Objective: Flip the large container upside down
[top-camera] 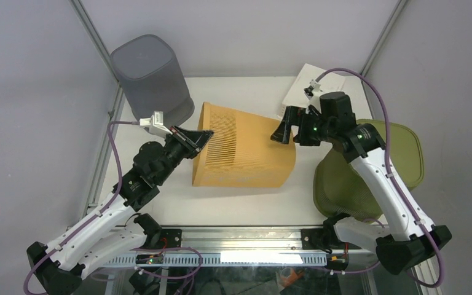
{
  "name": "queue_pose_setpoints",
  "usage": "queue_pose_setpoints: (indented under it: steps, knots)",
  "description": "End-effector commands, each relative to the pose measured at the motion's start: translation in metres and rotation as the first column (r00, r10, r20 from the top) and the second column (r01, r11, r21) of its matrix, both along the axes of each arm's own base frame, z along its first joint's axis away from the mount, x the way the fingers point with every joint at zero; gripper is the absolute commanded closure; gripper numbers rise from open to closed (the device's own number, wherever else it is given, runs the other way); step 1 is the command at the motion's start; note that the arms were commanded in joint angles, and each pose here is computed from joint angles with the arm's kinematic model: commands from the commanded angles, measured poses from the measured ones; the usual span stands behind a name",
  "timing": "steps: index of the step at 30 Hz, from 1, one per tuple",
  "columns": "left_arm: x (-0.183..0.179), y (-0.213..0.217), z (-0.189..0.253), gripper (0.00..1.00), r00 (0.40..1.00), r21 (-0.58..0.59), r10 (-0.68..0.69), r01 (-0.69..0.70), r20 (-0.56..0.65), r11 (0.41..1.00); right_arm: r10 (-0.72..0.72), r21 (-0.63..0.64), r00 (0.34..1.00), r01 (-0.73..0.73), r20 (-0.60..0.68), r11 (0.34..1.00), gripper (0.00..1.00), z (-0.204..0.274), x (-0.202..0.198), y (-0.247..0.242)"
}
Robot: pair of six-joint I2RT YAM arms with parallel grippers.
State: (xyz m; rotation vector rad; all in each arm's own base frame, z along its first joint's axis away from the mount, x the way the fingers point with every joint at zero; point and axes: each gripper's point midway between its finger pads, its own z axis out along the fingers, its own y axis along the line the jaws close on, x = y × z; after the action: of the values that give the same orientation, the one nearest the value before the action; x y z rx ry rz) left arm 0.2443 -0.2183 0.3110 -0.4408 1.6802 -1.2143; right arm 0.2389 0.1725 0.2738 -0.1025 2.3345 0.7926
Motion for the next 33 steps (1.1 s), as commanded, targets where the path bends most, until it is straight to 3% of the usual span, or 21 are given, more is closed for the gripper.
queue_pose_setpoints:
  steps: [1, 3, 9, 12, 14, 22, 33]
  knots:
    - [0.014, 0.028, -0.017, 1.0, 0.988, 0.104, 0.154, -0.153, 0.002, 0.983, -0.129, -0.13, 0.99, 0.134, 0.049, 0.982, 0.0, 0.0, 0.017, -0.017]
    - [0.017, 0.028, -0.033, 1.0, 0.985, 0.158, 0.165, -0.156, -0.042, 0.975, -0.134, -0.139, 0.991, 0.137, 0.031, 0.981, 0.01, -0.007, 0.019, -0.016]
    - [0.016, 0.017, -0.071, 0.57, 0.982, 0.227, 0.127, -0.093, -0.14, 0.969, -0.087, -0.073, 0.996, 0.087, 0.011, 0.993, 0.0, -0.01, 0.016, -0.002]
    - [0.015, 0.019, -0.071, 0.3, 0.983, 0.255, 0.127, -0.09, -0.133, 0.963, -0.077, -0.057, 0.997, 0.076, -0.013, 0.995, 0.0, -0.018, 0.012, 0.001]
    - [0.017, 0.021, -0.065, 0.21, 0.984, 0.293, 0.13, -0.091, -0.118, 0.952, -0.072, -0.048, 0.997, 0.071, -0.022, 0.996, 0.01, -0.021, 0.01, 0.003]
    - [0.013, 0.024, -0.022, 0.12, 0.993, 0.366, 0.098, -0.069, -0.061, 0.928, -0.084, -0.066, 0.996, 0.083, -0.01, 0.994, 0.01, -0.024, 0.014, -0.001]
    - [0.011, 0.028, 0.011, 0.11, 0.996, 0.419, 0.082, -0.06, -0.033, 0.906, -0.177, -0.137, 0.981, 0.186, 0.074, 0.973, 0.0, -0.009, 0.029, -0.021]
